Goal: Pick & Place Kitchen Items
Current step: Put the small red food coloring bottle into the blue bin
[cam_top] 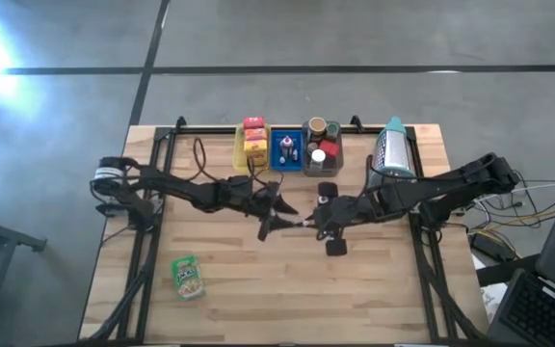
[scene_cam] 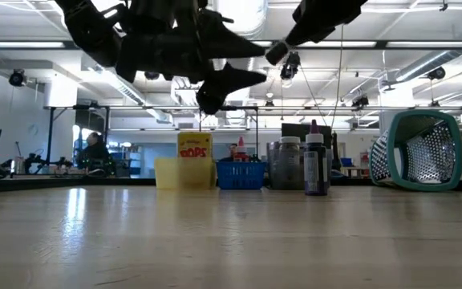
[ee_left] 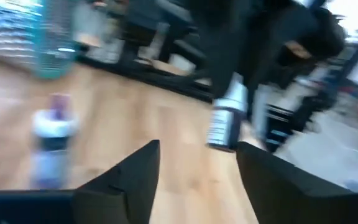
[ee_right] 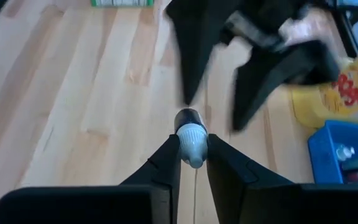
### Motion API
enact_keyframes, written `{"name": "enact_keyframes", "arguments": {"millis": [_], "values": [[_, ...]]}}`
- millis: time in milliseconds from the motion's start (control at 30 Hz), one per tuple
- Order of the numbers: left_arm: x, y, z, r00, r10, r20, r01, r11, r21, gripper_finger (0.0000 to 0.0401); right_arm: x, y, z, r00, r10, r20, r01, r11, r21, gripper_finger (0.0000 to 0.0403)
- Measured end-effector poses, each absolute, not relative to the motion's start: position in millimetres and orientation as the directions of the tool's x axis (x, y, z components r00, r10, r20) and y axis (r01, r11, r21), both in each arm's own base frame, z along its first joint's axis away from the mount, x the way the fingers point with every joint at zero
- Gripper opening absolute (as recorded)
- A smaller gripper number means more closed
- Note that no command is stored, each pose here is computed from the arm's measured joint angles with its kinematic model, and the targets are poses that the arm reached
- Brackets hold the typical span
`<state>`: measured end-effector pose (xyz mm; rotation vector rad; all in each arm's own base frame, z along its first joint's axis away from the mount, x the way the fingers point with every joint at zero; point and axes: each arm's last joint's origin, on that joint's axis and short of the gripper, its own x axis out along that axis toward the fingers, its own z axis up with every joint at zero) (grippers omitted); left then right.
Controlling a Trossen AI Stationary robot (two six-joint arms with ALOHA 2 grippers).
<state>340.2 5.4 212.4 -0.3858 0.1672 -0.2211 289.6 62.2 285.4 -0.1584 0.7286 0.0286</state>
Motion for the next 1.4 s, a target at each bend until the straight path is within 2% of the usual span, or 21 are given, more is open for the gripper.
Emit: {"name": "enact_keyframes", "arguments": {"millis": [67, 233, 400, 567, 800, 1033, 1400], "values": [[333, 12, 216, 0.977, -0.153, -0.150, 0.087, 0.924, -0.372, 0.0227, 288, 60, 285, 0.729, -0.038, -0.684, -0.065, 0.990, -0.124, 0.0054], [297, 17, 216, 0.962, 0.233, -0.142, -0.265, 0.925, -0.271, 0.0229, 287, 44, 287, 0.687, -0.082, -0.722, 0.003, 0.994, -0.110, 0.0057], [262, 19, 217, 0.920, 0.392, -0.026, -0.382, 0.878, -0.290, 0.0227, 294, 10, 297, 0.691, -0.162, -0.705, 0.112, 0.987, -0.117, 0.0056], [242, 19, 213, 0.909, 0.415, 0.046, -0.386, 0.876, -0.290, 0.0227, 309, -43, 304, 0.629, -0.212, -0.748, 0.253, 0.966, -0.061, 0.0049], [239, 19, 211, 0.909, 0.416, 0.040, -0.395, 0.887, -0.238, 0.0227, 344, -98, 302, 0.460, -0.227, -0.858, 0.307, 0.948, -0.086, 0.0049], [239, 19, 208, 0.910, 0.414, 0.018, -0.401, 0.889, -0.220, 0.0227, 377, -123, 300, 0.408, -0.191, -0.893, 0.269, 0.959, -0.083, 0.0049], [238, 19, 205, 0.910, 0.414, -0.001, -0.404, 0.889, -0.217, 0.0227, 406, -156, 280, 0.284, -0.154, -0.946, 0.342, 0.938, -0.051, 0.0047]]}}
